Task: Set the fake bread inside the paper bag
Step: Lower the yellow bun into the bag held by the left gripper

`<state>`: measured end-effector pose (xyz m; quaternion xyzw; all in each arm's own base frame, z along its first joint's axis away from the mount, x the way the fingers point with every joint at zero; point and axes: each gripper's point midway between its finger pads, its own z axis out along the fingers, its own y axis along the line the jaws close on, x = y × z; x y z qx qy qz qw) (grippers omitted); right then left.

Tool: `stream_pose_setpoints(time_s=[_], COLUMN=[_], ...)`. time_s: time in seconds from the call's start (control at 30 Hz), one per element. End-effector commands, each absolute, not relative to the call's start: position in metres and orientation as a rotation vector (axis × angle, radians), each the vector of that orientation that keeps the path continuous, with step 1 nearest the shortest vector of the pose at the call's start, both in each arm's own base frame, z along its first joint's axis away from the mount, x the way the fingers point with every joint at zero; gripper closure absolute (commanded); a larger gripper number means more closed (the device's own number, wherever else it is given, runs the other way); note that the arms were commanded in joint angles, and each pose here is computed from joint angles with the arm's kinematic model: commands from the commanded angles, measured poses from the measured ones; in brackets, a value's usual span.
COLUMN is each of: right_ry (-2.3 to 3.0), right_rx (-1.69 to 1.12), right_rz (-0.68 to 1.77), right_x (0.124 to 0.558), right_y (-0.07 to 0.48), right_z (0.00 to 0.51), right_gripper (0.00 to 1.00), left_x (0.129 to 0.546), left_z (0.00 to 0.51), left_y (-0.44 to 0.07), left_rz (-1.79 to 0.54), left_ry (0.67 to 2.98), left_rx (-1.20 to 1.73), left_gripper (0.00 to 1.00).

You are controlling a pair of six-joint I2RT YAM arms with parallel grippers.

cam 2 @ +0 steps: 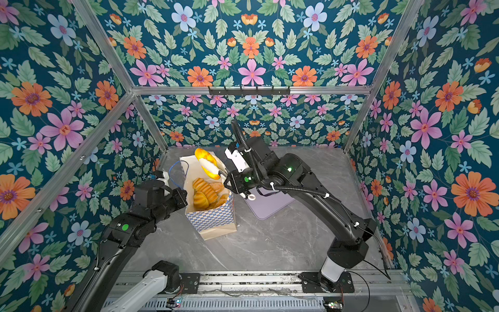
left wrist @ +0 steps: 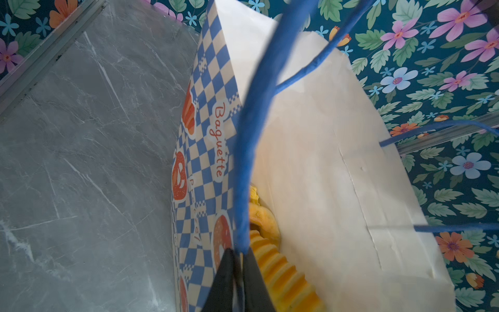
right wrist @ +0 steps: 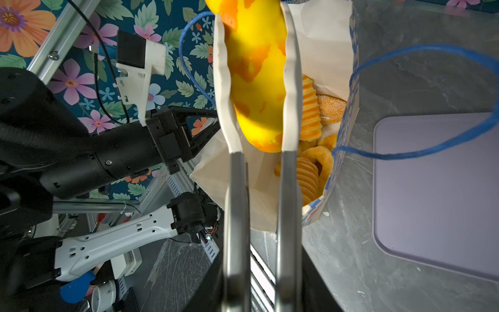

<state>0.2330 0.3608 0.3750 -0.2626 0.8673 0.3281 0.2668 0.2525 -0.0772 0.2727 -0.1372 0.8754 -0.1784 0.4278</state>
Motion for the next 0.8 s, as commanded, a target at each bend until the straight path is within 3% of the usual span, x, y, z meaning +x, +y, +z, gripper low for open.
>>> stream_pose_setpoints(time_s=[0.0, 0.77], right_ry=[2.345, 2.484], right_rx=[-0.711, -0.694], right_rz=[0.884, 0.724], right_x=[0.236, 0.251], right_y=[0.368, 0.371], right_z=[0.370, 0.307], right_gripper=[0.65, 0.65], left_x=[0.253, 0.254], left_z=[0.276, 0.277], left_y=[-0.075, -0.075], left_rz=[-0.437, -0.433], left_ry=[2.172, 2.170], left_rx=[-0.340, -0.338], left_gripper=[0.88, 0.88])
